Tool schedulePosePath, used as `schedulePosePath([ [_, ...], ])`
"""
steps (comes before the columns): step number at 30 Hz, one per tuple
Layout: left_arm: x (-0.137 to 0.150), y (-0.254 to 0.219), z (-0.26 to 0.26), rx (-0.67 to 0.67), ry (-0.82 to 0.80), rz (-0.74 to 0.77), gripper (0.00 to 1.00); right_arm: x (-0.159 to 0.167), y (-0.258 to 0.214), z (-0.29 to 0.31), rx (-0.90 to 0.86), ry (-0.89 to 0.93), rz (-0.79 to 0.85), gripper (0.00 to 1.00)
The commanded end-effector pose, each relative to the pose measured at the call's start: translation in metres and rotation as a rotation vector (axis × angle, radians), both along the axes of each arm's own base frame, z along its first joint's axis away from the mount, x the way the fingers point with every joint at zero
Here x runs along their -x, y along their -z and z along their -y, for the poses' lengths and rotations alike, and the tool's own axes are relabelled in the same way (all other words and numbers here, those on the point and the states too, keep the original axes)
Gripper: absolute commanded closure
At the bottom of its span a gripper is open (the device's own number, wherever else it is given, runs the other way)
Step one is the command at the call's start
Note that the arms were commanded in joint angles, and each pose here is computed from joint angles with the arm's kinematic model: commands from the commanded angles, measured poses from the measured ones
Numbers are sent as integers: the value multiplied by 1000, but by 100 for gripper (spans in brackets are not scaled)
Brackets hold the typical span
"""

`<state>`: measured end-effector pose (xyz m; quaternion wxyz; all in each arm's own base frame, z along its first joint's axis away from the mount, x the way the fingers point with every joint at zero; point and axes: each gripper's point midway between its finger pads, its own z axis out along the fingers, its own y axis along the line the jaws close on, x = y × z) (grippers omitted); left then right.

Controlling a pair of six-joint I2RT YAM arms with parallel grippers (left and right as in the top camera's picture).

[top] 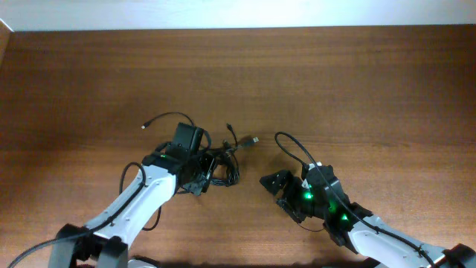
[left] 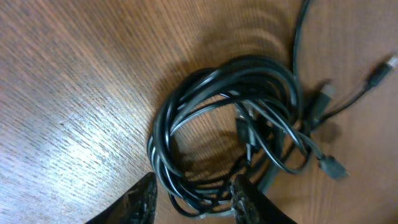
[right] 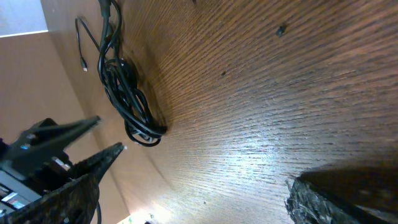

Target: Untangle cables

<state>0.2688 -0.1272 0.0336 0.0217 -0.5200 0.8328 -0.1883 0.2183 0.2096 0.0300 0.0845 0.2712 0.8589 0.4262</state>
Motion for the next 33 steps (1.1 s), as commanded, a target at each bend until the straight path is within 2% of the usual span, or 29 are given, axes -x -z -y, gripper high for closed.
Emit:
schedulePosePath([
  [1, 11, 25, -5, -43, -35, -92, 64, 0, 11, 7, 54, 17, -4, 1],
  [5, 28, 46, -10, -76, -34, -198, 56, 1, 12, 8, 59, 17, -12, 1],
  [6, 28, 49, -11, -85, -35, -204, 58, 1, 12, 8, 59, 17, -12, 1],
  [7, 29, 55, -15, -105, -38, -215, 72, 1, 12, 8, 59, 17, -12, 1],
  [8, 32, 60, -18, -125, -35, -232, 96, 1, 12, 7, 58, 16, -12, 1],
  [9, 33, 61, -17, -123, -25, -238, 100, 2, 12, 7, 56, 13, -14, 0],
  [12, 23, 53, -15, -110, 76, -181, 100, 4, 10, 4, 50, -25, 0, 5],
  [17, -5, 11, -7, -116, 423, 70, 100, 3, -26, -24, -54, -240, 236, 6],
  [24, -9, -32, 10, -17, 454, 208, 100, 9, -31, -32, -85, -267, 231, 10],
  [29, -2, -38, 24, 14, 497, 221, 100, 12, -51, -54, -126, -292, 332, 10],
  [33, 5, -38, 36, 21, 534, 219, 100, 9, -51, -57, -109, -254, 345, 18],
])
